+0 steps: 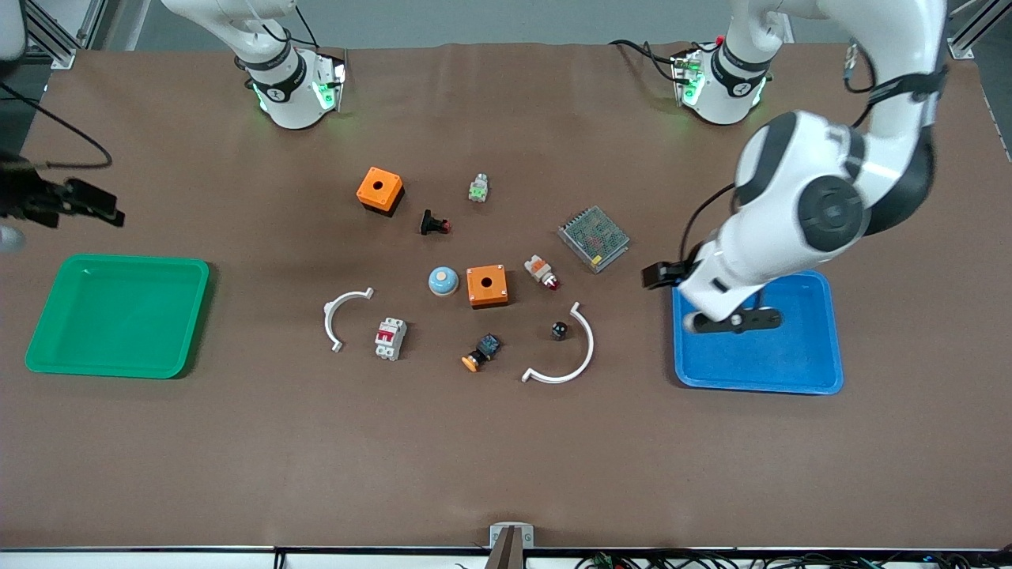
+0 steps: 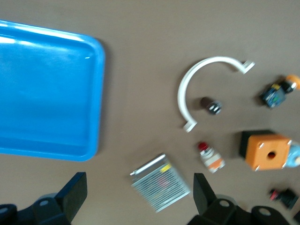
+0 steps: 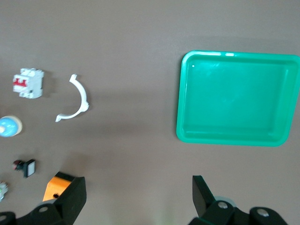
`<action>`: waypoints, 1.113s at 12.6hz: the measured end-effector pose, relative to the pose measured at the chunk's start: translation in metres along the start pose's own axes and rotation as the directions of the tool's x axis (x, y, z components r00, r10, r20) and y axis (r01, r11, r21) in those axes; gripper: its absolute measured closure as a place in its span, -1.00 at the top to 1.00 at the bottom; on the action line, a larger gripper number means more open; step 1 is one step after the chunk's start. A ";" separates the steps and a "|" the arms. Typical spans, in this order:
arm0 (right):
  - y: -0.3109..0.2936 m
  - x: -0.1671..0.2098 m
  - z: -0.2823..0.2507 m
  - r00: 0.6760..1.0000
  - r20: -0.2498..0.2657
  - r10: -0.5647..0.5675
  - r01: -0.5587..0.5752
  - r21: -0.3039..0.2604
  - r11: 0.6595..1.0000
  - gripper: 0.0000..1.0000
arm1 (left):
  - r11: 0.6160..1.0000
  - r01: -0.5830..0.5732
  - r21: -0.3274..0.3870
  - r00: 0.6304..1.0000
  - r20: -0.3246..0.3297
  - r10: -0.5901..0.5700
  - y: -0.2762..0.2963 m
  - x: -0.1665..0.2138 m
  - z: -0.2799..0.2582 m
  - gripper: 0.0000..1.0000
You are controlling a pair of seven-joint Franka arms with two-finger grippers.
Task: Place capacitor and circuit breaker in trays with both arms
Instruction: 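Lower the left gripper to the capacitor while the right gripper reaches the breaker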
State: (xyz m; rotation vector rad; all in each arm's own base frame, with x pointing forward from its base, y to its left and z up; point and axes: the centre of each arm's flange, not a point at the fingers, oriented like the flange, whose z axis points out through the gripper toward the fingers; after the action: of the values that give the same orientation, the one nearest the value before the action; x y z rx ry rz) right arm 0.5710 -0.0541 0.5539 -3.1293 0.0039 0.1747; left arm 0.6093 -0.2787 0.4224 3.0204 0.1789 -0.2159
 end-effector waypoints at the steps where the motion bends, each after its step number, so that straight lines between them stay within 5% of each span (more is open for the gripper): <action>1: 0.000 0.010 0.015 1.000 0.013 -0.001 0.001 -0.002 1.000 1.00 | 0.999 0.032 -0.006 0.999 -0.012 -0.032 0.021 0.002 0.017 1.00; 5: -0.028 0.020 0.033 0.999 0.026 0.035 -0.036 0.012 0.999 1.00 | 0.992 0.121 -0.048 0.990 -0.069 -0.124 0.091 0.001 0.117 1.00; 8: -0.130 0.024 0.070 0.993 0.040 0.110 -0.114 0.102 0.988 1.00 | 0.990 0.133 -0.045 0.988 -0.071 -0.136 0.112 -0.002 0.179 1.00; 14: -0.298 0.038 0.183 0.982 -0.034 0.188 -0.184 0.105 0.977 1.00 | 0.991 0.134 -0.021 0.989 -0.063 -0.135 0.108 0.003 0.216 1.00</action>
State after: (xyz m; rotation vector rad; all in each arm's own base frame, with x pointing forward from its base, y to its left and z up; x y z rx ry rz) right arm 0.5890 0.2455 0.3696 -3.0271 0.2969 0.1030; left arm 0.5963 -0.4105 0.2198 3.0026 0.3893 -0.1278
